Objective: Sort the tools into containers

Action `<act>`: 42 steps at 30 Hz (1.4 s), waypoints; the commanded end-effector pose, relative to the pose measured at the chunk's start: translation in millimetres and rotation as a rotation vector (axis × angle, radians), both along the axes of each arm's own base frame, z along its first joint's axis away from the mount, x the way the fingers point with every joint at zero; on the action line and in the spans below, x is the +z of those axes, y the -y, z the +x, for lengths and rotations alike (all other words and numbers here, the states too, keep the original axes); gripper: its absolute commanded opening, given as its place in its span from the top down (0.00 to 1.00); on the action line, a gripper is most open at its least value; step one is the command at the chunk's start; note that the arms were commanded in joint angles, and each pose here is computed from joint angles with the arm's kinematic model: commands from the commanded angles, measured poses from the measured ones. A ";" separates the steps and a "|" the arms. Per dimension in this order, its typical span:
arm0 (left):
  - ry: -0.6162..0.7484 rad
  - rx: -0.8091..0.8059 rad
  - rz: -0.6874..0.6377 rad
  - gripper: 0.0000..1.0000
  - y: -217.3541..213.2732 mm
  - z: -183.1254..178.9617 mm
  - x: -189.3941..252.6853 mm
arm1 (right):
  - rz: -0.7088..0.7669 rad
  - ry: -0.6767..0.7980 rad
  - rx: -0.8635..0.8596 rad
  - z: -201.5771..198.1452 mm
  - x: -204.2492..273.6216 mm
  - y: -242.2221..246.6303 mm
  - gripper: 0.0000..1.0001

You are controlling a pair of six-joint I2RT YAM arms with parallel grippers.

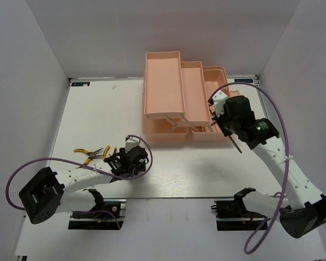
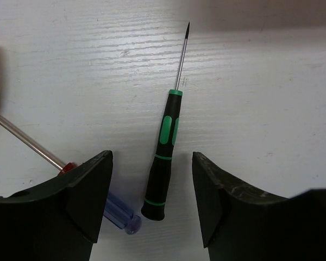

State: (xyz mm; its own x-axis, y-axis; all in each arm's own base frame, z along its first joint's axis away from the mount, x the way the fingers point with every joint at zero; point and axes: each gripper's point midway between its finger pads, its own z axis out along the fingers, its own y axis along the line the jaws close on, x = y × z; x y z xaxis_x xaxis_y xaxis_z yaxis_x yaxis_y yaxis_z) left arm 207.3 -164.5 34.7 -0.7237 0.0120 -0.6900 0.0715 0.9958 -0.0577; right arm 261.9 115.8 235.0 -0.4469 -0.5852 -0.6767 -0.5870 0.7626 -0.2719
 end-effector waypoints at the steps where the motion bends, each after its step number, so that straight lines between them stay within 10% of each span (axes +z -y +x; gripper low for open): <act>1: 0.019 -0.003 -0.030 0.30 5.5 2.6 3.6 | -0.049 0.163 -0.297 47.5 31.1 52.3 1.00; 14: 0.015 -0.009 -0.018 0.30 3.6 1.5 2.9 | 0.223 -0.097 -0.431 208.0 -30.9 19.9 1.00; 17: 0.015 -0.009 -0.018 0.30 3.6 1.5 2.9 | 0.244 -0.134 -0.442 224.9 -41.5 14.8 0.53; 21: 0.008 -0.011 0.010 0.33 0.7 1.5 -1.8 | 0.318 -0.187 -0.443 211.0 -44.0 13.7 0.38; 33: -0.070 -0.025 0.123 0.51 -0.5 1.2 -31.8 | 0.716 -0.168 -0.287 87.6 14.1 6.9 0.44; 39: -0.088 -0.091 0.116 0.99 17.4 3.7 -26.6 | 0.772 -0.244 -0.281 60.7 -9.4 5.7 0.43; 42: -0.039 -0.213 0.034 1.00 46.8 9.4 8.1 | 0.766 -0.271 -0.245 48.7 -16.8 3.1 0.13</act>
